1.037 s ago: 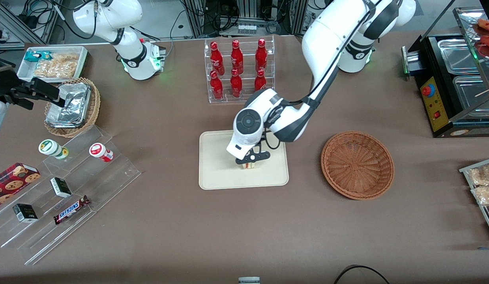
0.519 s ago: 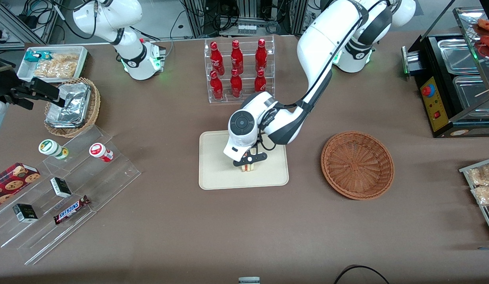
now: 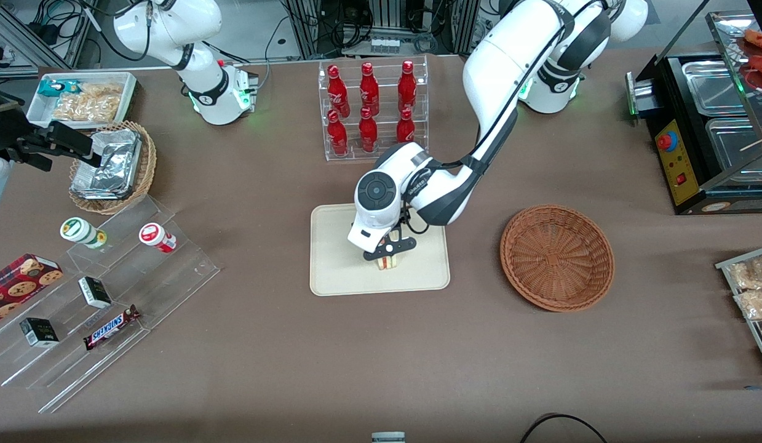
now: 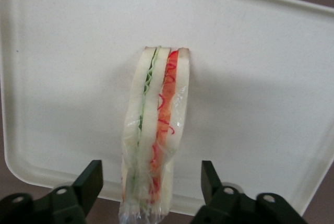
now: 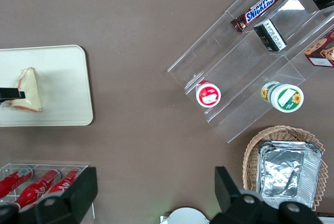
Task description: Place sandwich from basket to tray
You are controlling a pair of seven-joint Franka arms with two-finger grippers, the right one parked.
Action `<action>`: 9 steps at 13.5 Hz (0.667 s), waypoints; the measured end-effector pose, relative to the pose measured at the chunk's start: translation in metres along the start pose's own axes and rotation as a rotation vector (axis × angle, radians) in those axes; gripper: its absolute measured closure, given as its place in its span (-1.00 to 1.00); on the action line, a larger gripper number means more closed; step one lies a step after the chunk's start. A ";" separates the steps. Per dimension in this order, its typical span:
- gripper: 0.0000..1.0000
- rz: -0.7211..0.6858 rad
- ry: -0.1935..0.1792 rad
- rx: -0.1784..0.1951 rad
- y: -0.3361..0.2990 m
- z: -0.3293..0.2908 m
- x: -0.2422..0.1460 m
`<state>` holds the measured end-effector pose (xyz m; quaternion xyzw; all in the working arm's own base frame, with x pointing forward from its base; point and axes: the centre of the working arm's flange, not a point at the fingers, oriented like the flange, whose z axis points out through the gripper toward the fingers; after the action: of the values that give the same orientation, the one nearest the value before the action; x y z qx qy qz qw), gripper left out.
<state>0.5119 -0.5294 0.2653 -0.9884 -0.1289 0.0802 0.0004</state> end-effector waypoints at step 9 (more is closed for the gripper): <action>-1.00 0.023 0.026 0.145 -0.102 -0.105 0.075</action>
<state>0.5746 -0.4099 0.3592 -0.9882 -0.1114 0.0763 0.0726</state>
